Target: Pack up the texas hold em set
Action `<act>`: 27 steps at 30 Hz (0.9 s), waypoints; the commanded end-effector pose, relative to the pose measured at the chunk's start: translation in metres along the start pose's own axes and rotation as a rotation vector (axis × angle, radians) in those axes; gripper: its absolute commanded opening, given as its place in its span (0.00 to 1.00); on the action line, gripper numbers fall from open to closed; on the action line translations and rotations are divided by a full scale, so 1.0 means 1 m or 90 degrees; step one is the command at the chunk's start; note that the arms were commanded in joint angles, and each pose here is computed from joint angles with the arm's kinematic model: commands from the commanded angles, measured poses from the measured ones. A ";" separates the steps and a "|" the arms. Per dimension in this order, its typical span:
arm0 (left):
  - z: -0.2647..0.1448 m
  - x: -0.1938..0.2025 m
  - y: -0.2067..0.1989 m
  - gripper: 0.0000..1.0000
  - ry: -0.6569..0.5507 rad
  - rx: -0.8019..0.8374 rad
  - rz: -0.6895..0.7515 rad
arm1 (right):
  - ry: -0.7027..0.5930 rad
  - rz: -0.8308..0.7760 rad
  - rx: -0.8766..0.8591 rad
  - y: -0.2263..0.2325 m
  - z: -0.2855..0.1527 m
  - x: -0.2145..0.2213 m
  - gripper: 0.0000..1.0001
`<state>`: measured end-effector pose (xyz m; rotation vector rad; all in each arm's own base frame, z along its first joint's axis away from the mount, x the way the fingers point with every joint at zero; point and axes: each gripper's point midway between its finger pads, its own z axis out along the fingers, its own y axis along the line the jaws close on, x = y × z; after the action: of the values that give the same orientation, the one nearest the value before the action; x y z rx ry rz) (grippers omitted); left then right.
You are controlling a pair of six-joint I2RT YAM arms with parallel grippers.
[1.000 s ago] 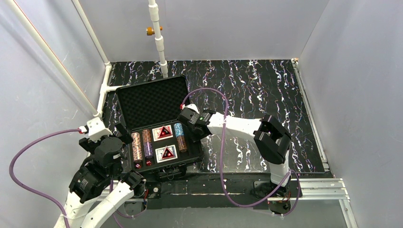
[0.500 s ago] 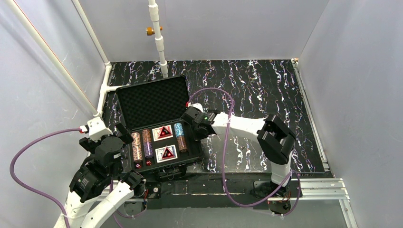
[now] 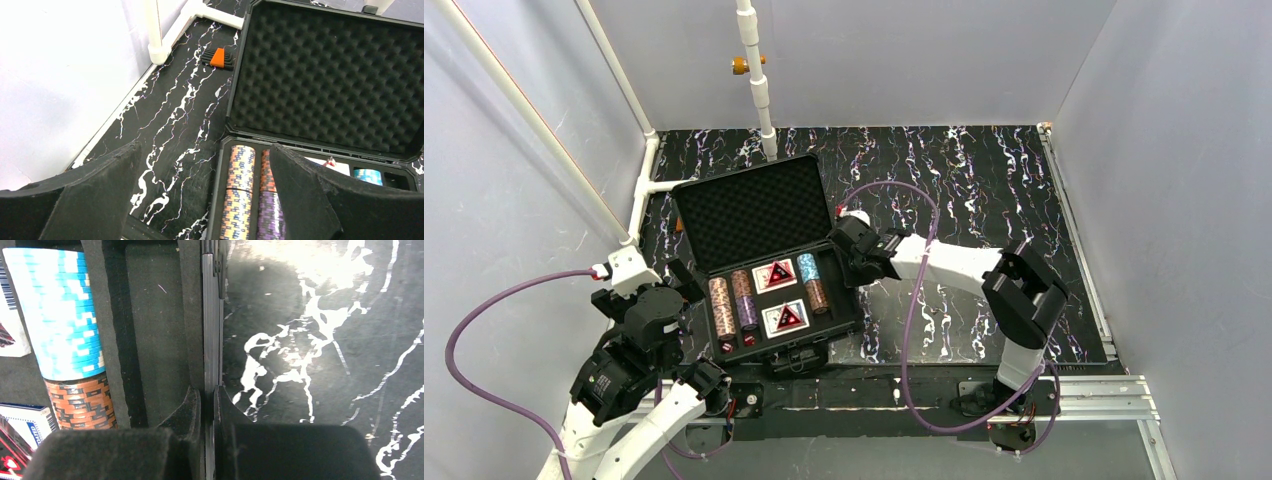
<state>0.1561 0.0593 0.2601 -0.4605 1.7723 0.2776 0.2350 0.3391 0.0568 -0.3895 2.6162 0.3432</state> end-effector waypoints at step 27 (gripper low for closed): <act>0.002 -0.005 -0.004 0.98 0.005 -0.009 0.013 | -0.015 0.166 0.272 -0.200 -0.032 0.017 0.01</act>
<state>0.1591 0.0566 0.2580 -0.4464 1.7908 0.2907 0.2742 0.2251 0.0552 -0.1206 2.6189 0.2461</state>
